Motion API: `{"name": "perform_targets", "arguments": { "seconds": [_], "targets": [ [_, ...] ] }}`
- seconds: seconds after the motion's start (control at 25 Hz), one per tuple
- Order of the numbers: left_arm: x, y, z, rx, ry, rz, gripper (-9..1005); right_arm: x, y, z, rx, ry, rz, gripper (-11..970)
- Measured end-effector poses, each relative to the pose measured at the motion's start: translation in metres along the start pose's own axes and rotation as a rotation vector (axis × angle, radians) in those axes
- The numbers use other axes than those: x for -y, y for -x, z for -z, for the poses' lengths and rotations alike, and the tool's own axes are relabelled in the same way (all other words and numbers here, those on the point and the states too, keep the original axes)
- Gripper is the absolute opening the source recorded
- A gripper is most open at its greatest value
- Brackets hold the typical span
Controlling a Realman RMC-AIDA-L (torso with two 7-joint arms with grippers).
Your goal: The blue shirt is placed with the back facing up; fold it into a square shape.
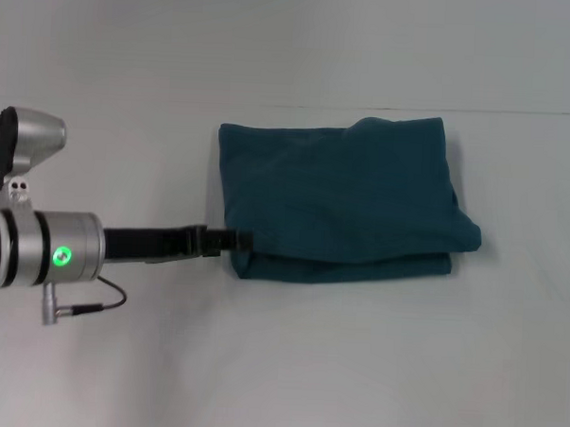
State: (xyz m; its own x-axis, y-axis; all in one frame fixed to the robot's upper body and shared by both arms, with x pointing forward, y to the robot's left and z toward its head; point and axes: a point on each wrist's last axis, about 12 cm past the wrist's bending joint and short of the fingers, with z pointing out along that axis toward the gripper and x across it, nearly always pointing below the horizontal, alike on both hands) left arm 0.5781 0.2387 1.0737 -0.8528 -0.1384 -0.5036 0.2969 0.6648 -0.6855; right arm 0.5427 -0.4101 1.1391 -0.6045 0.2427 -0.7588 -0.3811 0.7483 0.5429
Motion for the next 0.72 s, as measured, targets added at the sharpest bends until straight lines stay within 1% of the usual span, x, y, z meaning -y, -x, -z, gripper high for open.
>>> {"name": "perform_targets", "arguments": {
  "seconds": [0.04, 0.12, 0.36, 0.52, 0.72],
  "targets": [
    [-0.001, -0.004, 0.002, 0.009, 0.004, -0.077, 676, 0.000, -0.001, 0.000, 0.003, 0.001, -0.004, 778],
    [-0.002, -0.008, 0.003, 0.016, 0.008, -0.167, 676, 0.001, -0.002, 0.001, 0.007, 0.004, -0.012, 779],
    [-0.004, -0.021, -0.001, -0.011, 0.004, -0.329, 675, 0.003, -0.005, 0.003, 0.020, 0.000, -0.035, 782],
    [-0.003, -0.025, -0.008, -0.015, 0.011, -0.373, 675, 0.005, -0.005, 0.006, 0.039, -0.002, -0.053, 784],
    [-0.002, -0.023, -0.019, -0.025, 0.069, -0.400, 675, 0.007, -0.009, 0.006, 0.042, 0.006, -0.081, 787]
  ]
}}
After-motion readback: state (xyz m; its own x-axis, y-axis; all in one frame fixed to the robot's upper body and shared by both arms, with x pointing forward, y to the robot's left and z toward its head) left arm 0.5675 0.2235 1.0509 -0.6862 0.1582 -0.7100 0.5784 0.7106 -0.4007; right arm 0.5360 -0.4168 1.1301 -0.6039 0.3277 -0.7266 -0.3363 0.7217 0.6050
